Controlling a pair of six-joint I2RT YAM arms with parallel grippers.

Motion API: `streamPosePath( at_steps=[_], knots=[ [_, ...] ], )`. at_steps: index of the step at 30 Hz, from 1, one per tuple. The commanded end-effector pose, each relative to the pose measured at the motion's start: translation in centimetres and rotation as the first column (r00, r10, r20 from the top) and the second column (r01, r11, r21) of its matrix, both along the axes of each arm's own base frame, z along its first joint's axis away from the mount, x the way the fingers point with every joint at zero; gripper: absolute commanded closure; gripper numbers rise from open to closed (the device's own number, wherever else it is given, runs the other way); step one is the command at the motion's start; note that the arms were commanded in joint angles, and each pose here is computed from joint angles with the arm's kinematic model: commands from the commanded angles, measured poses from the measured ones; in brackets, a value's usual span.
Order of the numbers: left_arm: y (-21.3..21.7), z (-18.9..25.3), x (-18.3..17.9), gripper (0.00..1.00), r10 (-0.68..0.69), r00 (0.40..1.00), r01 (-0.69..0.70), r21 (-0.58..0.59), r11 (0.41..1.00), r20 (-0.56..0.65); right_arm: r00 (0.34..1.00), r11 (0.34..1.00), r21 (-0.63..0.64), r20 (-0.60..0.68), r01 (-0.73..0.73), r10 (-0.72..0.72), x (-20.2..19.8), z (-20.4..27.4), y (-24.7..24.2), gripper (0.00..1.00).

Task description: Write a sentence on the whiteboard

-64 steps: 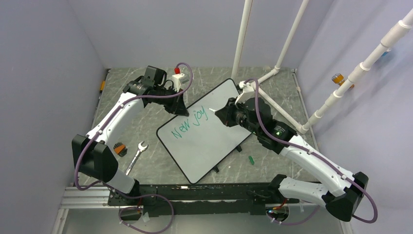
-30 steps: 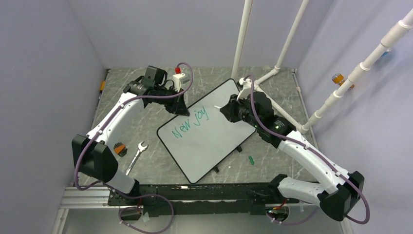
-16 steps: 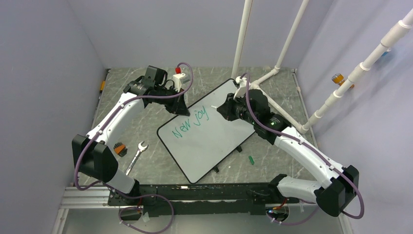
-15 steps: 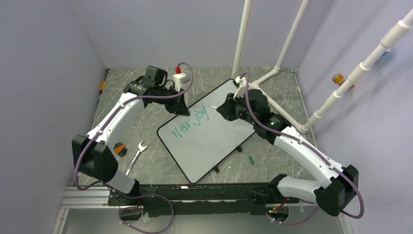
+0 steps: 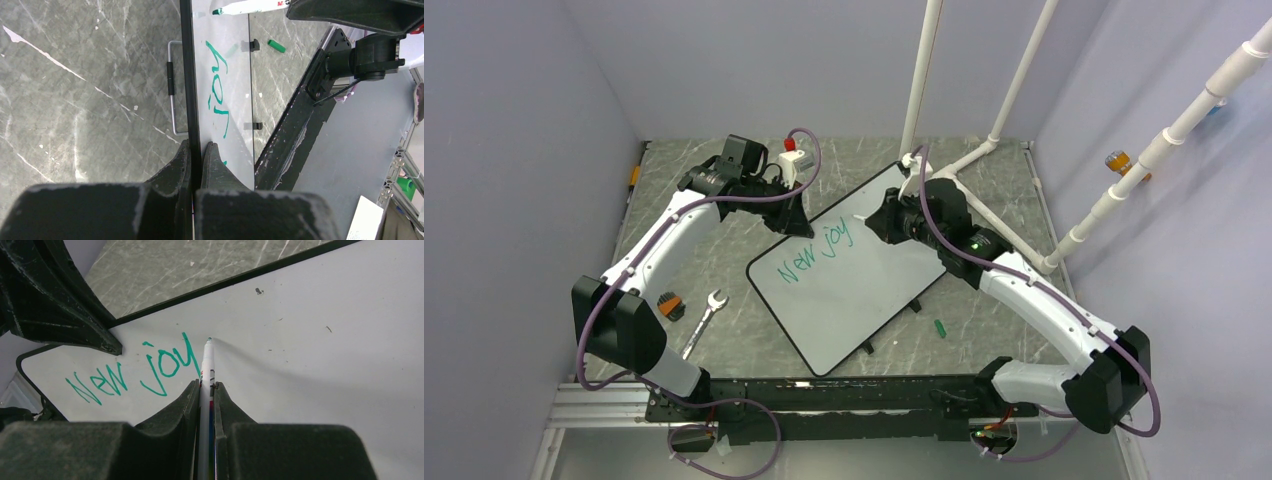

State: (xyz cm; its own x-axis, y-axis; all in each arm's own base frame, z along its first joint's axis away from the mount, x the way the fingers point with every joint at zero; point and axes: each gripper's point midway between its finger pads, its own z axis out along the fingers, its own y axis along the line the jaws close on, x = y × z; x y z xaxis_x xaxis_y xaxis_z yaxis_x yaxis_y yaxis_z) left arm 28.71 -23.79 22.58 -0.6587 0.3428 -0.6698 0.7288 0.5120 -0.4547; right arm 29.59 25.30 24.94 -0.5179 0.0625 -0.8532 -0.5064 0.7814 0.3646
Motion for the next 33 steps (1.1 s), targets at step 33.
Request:
streamPosePath(
  at_steps=[33],
  knots=[
    [-0.2,-1.1,0.2,1.0,-0.092,0.988,0.082,0.084,0.993,0.123,0.999,1.0,0.005,-0.036,-0.007,0.007,-0.3,-1.3,-0.2,1.0]
  ],
)
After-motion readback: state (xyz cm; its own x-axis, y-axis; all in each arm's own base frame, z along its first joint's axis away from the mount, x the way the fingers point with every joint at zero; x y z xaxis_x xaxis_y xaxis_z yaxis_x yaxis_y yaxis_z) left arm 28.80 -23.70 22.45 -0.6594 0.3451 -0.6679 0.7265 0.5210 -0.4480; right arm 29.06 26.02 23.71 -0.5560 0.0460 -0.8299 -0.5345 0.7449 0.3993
